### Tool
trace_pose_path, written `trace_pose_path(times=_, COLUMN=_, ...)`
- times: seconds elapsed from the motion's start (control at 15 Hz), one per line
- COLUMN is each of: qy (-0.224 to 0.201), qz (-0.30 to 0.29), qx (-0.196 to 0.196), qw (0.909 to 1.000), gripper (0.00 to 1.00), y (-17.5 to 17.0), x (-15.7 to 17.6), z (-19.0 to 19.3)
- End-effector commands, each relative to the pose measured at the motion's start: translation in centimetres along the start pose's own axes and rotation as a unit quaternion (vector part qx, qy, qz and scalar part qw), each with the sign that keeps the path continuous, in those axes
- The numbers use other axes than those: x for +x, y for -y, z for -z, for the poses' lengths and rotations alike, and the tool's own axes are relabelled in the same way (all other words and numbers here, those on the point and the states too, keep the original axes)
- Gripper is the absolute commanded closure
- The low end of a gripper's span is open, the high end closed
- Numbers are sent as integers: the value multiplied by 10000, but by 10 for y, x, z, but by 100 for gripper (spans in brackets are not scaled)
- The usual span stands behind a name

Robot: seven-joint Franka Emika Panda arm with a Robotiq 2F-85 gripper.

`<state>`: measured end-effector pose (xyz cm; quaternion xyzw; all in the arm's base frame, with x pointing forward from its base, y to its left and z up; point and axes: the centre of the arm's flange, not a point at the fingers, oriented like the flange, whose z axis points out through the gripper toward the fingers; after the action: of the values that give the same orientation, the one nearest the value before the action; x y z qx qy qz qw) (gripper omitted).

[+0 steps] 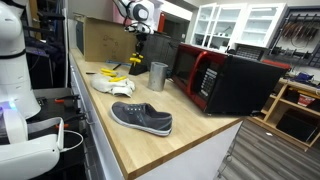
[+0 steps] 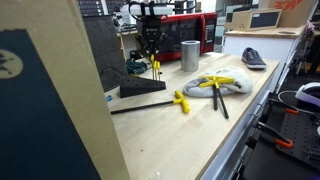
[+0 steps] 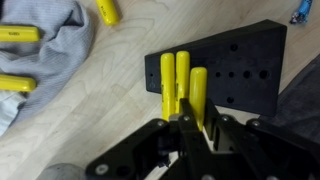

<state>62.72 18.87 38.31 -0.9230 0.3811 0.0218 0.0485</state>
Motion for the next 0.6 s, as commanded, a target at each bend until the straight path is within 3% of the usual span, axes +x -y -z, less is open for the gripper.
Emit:
trace_pose_path(times=0.0, qy=-84, qz=-46, qx=-1, qw=10000, gripper=96, y=-1, x=-4, z=1)
trace_pose_path(times=0.53, qy=-78, qz=-27, qx=-17, qw=10000, gripper=96, y=2, x=-5, z=-4)
